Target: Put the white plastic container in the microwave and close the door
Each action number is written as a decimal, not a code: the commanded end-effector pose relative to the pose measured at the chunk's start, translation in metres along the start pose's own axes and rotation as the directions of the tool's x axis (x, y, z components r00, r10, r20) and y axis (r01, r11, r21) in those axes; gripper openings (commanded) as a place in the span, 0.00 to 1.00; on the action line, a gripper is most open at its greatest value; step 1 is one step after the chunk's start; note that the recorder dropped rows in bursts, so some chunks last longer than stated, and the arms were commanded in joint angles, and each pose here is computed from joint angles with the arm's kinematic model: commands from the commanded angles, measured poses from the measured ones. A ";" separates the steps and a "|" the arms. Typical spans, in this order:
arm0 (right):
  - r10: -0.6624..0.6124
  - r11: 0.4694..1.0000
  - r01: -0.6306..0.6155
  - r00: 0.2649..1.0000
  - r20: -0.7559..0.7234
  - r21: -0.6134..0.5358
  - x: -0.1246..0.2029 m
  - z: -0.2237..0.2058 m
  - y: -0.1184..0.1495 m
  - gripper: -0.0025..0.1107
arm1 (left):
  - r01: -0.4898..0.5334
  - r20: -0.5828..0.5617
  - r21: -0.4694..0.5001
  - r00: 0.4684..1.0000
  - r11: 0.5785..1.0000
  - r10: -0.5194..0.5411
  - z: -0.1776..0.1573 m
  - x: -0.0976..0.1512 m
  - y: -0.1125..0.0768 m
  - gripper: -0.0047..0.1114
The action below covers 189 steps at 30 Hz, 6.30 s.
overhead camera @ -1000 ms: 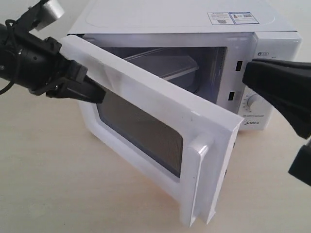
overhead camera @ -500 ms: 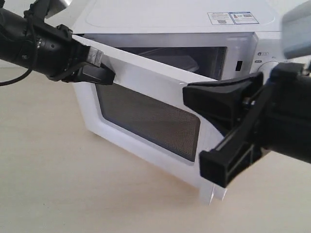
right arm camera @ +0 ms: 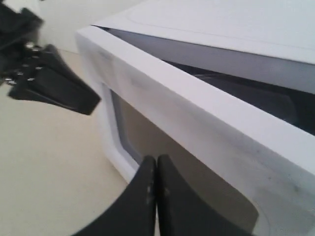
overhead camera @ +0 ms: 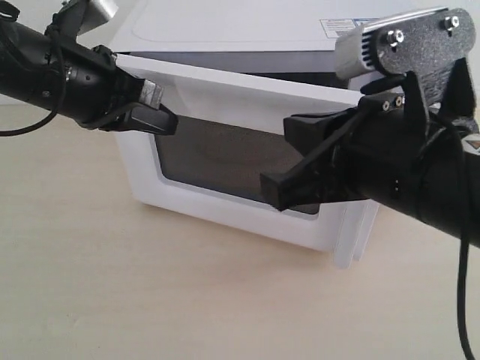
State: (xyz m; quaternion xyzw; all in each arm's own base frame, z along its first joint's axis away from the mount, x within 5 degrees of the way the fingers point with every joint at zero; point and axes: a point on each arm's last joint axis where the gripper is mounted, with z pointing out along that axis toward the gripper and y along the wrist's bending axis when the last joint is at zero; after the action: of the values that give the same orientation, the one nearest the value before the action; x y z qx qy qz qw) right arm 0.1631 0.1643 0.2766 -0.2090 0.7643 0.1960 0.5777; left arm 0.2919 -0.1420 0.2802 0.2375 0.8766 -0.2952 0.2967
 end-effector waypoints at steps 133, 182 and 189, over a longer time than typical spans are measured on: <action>-0.039 0.893 -0.165 0.899 0.437 0.419 -0.027 -0.163 -0.084 0.02 | -0.131 0.427 -0.377 0.853 0.917 0.298 -0.147 0.140 -0.057 0.08; -0.112 0.819 -0.044 0.966 0.234 0.573 0.008 -0.185 -0.078 0.02 | -0.131 0.427 -0.377 0.853 0.917 0.298 -0.147 0.140 -0.057 0.08; -0.099 0.819 -0.035 0.974 0.202 0.573 0.075 -0.176 -0.076 0.02 | -0.131 0.427 -0.377 0.853 0.917 0.298 -0.147 0.140 -0.057 0.08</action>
State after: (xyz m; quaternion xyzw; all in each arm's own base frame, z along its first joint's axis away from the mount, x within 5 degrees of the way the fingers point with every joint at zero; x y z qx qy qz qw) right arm 0.0477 -0.0014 0.2681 -0.0127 0.7083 -0.0262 0.7053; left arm 0.1040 -0.0520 0.3065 0.2009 0.7800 -0.1547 0.5721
